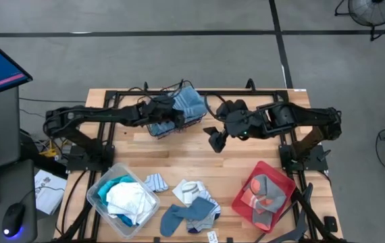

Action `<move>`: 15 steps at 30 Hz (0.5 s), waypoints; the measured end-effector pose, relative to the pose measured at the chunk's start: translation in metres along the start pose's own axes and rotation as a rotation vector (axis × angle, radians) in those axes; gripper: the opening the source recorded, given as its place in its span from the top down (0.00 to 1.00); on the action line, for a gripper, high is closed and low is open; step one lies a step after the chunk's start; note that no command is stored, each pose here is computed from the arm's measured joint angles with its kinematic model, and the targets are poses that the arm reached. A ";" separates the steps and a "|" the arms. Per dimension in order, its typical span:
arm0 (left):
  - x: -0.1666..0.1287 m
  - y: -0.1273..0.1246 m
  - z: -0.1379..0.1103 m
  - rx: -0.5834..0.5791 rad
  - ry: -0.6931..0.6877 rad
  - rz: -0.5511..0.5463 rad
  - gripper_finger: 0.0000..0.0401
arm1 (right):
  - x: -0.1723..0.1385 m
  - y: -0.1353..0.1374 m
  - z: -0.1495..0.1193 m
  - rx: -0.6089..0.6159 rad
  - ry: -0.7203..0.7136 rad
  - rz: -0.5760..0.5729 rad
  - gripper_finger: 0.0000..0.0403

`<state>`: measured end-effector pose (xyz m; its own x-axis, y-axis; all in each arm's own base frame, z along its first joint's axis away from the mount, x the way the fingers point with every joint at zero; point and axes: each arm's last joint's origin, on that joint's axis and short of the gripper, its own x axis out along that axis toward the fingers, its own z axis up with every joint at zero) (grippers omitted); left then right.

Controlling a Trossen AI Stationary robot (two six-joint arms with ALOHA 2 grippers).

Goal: Pick & Place Cloths
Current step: Put the blue polo shirt into the black mesh basket

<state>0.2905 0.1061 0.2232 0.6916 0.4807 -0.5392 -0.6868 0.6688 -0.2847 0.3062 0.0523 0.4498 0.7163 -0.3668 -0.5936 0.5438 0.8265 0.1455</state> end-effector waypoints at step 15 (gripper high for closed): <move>0.031 0.029 -0.028 -0.062 0.224 0.170 1.00 | -0.002 0.003 -0.003 0.006 0.013 0.011 0.25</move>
<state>0.2861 0.1246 0.1757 0.5038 0.4411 -0.7427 -0.8055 0.5504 -0.2195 0.3050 0.0567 0.4490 0.7167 -0.3520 -0.6020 0.5383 0.8281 0.1567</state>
